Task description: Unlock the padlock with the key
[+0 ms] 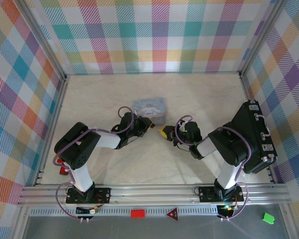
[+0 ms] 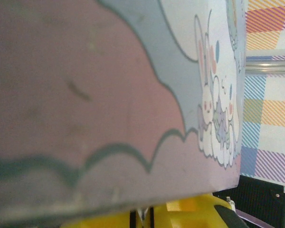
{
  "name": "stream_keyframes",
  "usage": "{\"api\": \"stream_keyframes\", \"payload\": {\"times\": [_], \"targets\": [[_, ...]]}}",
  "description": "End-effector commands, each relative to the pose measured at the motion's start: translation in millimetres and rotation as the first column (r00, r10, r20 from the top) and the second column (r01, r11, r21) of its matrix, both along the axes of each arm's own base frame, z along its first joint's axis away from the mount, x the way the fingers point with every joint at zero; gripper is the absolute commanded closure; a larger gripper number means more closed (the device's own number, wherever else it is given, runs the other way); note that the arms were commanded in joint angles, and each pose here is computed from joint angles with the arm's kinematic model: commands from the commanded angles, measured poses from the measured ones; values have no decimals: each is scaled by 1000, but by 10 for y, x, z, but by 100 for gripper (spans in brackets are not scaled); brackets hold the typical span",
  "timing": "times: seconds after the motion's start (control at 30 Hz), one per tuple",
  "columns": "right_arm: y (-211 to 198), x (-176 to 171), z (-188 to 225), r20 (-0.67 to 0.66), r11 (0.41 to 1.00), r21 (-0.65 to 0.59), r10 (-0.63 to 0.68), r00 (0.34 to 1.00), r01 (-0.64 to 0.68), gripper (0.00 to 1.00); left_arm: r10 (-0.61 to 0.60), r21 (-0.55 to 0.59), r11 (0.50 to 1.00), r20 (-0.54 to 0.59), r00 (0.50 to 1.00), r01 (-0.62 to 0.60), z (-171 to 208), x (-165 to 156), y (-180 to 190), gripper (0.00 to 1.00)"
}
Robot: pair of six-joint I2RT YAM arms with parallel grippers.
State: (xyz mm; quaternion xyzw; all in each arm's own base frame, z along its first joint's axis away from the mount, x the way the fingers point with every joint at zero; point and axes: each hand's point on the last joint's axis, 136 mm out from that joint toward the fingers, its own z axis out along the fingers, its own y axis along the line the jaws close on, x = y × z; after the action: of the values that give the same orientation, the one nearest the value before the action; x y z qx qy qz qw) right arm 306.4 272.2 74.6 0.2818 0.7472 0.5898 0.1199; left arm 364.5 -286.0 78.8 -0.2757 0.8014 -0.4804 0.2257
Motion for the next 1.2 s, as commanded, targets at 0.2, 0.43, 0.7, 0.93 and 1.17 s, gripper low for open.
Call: {"api": "stream_keyframes", "payload": {"times": [0.2, 0.43, 0.7, 0.93, 1.17], "targets": [[65, 29, 142, 34, 997, 78, -6, 999, 3, 100, 44, -93, 995, 28, 999, -41, 187, 84, 14, 92], [95, 36, 128, 26, 995, 98, -2, 1000, -1, 100, 52, -111, 993, 31, 998, -48, 234, 94, 10, 92], [97, 48, 130, 28, 994, 109, -14, 1000, 11, 100, 55, -120, 991, 25, 998, -52, 234, 94, 11, 92], [81, 51, 192, 46, 994, 104, -22, 999, 17, 100, 70, -127, 990, 19, 997, -67, 222, 93, 33, 92], [52, 46, 197, 50, 995, 91, -34, 998, 30, 100, 80, -135, 988, 21, 997, -76, 263, 106, 39, 92]]}}
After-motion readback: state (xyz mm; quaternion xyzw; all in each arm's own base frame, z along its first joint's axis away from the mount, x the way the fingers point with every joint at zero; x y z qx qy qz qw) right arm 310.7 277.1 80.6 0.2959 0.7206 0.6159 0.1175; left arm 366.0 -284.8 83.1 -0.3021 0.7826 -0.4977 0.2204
